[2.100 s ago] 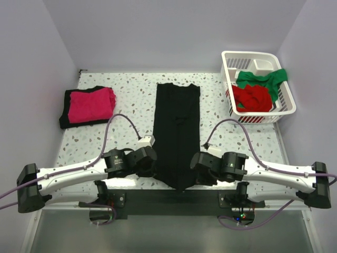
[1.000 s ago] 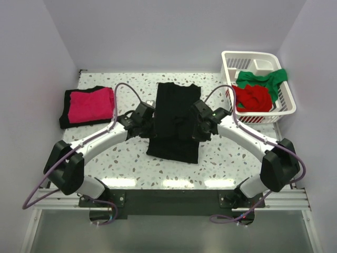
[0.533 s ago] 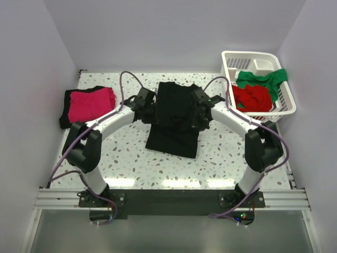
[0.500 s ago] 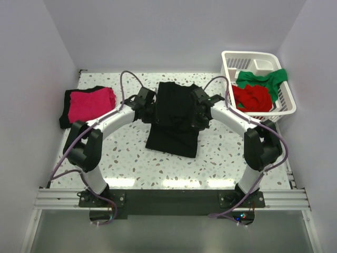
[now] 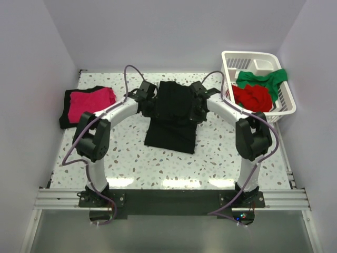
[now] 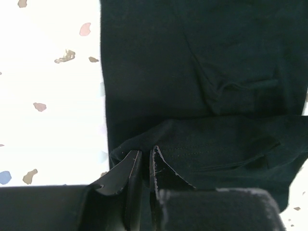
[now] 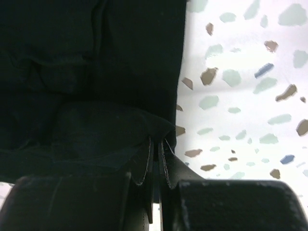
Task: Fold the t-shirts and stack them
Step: Fold the tshirt
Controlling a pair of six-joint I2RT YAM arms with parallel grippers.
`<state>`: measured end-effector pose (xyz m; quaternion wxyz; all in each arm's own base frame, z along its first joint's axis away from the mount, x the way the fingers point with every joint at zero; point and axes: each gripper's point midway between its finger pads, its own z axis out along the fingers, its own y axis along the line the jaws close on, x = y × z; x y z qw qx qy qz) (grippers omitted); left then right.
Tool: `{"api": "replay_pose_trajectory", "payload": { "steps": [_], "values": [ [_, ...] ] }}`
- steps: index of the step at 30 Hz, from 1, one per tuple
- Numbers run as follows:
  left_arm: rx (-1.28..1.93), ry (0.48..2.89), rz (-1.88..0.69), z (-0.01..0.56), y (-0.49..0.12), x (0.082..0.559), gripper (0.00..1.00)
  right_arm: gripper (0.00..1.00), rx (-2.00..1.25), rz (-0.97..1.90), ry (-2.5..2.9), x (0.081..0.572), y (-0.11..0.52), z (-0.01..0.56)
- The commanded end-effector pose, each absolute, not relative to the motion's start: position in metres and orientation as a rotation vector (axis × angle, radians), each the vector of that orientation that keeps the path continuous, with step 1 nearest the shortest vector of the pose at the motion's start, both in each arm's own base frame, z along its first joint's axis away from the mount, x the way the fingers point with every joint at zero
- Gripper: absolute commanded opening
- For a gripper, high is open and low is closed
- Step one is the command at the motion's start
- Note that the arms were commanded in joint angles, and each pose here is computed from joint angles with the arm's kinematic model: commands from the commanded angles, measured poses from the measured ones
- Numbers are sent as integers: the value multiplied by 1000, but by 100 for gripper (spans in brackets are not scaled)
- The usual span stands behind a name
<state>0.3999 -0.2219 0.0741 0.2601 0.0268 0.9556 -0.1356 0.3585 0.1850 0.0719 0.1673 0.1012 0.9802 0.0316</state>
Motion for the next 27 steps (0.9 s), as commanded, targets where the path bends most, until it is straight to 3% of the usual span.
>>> {"api": "replay_pose_trajectory", "payload": {
  "steps": [1, 2, 3, 4, 5, 6, 8, 11, 19, 22, 23, 27],
  "values": [
    [85, 2516, -344, 91, -216, 428, 17, 0, 240, 153, 2773, 378, 197, 78],
    [87, 2505, -339, 95, -216, 433, 31, 0, 221, 149, 2796, 381, 198, 69],
    [81, 2490, -322, 100, -214, 438, 61, 7, 206, 155, 2810, 381, 201, 70],
    [71, 2457, -312, 113, -214, 448, 72, 18, 191, 184, 2786, 392, 207, 82],
    [60, 2444, -288, 119, -211, 451, 79, 47, 170, 183, 2793, 396, 209, 80],
    [56, 2428, -288, 126, -211, 454, 87, 58, 166, 186, 2791, 397, 210, 86],
    [54, 2387, -300, 142, -210, 453, 91, 73, 154, 217, 2747, 406, 215, 106],
    [65, 2364, -317, 149, -205, 437, 92, 77, 157, 231, 2695, 405, 211, 128],
    [73, 2431, -393, 113, -185, 361, 91, 77, 178, 337, 2686, 358, 201, 139],
    [57, 2451, -428, 102, -182, 340, 89, 72, 199, 399, 2716, 334, 201, 129],
    [50, 2458, -437, 99, -181, 335, 89, 64, 215, 424, 2723, 327, 202, 127],
    [47, 2485, -449, 89, -176, 316, 86, 53, 249, 460, 2789, 292, 197, 98]
  ]
}}
